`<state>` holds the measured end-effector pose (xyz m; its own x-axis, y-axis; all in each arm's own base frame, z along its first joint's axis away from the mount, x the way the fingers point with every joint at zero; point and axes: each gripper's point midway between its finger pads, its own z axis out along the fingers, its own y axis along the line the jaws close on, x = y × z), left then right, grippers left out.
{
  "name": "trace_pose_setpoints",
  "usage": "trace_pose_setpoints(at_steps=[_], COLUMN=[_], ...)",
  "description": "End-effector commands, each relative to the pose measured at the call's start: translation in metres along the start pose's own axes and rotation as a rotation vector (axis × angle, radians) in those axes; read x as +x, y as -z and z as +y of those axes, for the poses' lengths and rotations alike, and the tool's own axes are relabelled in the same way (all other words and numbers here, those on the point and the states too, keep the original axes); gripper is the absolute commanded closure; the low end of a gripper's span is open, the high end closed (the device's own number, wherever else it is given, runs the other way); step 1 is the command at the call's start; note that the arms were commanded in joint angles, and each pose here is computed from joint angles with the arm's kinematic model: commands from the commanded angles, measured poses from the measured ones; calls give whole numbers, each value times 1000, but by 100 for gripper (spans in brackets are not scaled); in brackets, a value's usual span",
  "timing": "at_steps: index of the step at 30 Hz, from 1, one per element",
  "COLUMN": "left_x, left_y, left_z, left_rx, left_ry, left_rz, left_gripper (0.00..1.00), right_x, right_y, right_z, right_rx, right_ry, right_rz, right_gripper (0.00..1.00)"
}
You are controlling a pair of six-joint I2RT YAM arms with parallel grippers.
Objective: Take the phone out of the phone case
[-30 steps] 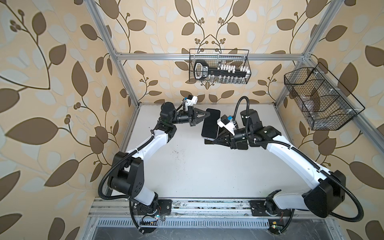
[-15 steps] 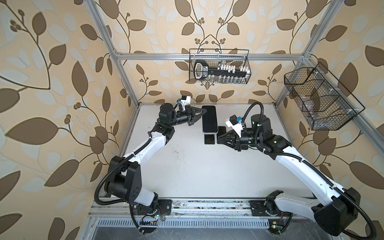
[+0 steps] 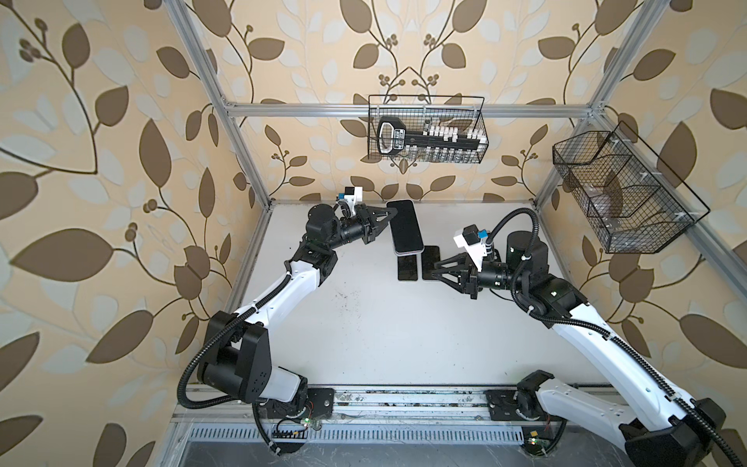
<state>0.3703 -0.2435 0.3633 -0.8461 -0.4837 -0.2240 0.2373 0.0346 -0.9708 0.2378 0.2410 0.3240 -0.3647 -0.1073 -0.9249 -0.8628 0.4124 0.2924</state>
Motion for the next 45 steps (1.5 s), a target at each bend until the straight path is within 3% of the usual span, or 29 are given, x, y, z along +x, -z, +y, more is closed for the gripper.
trace_pose_setpoints(at_steps=[1, 4, 8, 11, 16, 21, 32, 45], left_x=[-9, -15, -23, -23, -13, -8, 1, 4], left_y=[16, 24, 38, 45, 52, 58, 62, 58], left_z=[-39, -25, -5, -2, 5, -2, -3, -11], left_rx=[94, 65, 36, 37, 35, 95, 105, 102], left_ry=[-78, -41, 33, 59, 112, 135, 140, 132], left_rz=[-103, -178, -294, -337, -381, -401, -380, -346], left_gripper=[100, 100, 100, 100, 100, 100, 100, 100], right_x=[1, -5, -7, -4, 8, 18, 16, 7], right_y=[3, 7, 15, 15, 8, -10, -47, -55], right_z=[-6, -8, -20, -28, -40, -44, -38, -45], right_rx=[41, 67, 145, 160, 192, 180, 124, 117], right_ry=[-60, -126, -254, -355, -532, -625, -670, -686], right_rz=[-29, -85, -167, -222, -300, -346, -364, -410], right_gripper=[57, 43, 17, 9, 6, 5, 6, 7])
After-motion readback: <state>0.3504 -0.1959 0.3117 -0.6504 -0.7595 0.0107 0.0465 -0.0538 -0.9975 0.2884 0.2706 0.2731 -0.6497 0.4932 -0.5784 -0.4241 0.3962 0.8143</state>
